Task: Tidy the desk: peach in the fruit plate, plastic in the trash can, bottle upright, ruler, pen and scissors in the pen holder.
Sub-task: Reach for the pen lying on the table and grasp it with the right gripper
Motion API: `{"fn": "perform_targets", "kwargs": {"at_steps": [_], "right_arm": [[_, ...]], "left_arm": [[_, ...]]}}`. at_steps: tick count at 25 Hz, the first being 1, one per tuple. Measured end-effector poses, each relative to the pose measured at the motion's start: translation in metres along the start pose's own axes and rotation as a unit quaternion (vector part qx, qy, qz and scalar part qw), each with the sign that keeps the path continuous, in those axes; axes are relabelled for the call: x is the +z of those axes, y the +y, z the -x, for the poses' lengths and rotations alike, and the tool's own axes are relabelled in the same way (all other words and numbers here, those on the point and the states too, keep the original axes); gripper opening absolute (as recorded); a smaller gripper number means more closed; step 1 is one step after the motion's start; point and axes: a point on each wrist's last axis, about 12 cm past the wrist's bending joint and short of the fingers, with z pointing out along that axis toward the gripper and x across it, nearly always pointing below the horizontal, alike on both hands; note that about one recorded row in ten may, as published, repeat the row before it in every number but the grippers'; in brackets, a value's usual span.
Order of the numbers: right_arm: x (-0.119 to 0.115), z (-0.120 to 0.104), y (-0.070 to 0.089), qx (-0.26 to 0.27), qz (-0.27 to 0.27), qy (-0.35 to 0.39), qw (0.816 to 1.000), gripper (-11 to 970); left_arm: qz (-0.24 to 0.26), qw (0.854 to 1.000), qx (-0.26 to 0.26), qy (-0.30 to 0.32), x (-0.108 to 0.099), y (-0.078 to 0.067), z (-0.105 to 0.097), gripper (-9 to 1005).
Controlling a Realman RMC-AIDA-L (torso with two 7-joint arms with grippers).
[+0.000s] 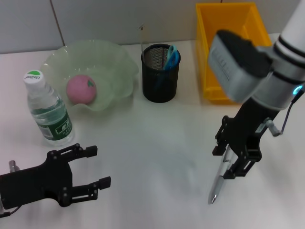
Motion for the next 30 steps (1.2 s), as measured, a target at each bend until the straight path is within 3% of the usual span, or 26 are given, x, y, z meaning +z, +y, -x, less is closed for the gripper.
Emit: {"fn": "perform_targets", "kwargs": {"at_steps": [15,22,27,30], "right_arm": [[0.021,0.026,-0.001,-0.123,-0.026,0.099,0.987,603],[0.032,0.031,0.001,-0.156,-0.025,0.128,0.979,593],[0.041,0.035,0.005,-0.176,-0.016,0.143,0.974,515],[0.045,0.038,0.007,-0.187,-0.014,0.148,0.971,516]], "left_arm": [[0.023,1.0,-0.014,0.004,-0.001,0.005,-0.001,834],[0.029,0.999,-0.017,0.003,-0.003,0.005,-0.002,834],[0.034,0.999,-0.024,0.001,-0.004,0.005,-0.002,834],[0.036,0.999,-0.025,0.0,-0.005,0.006,-0.002,835]]}}
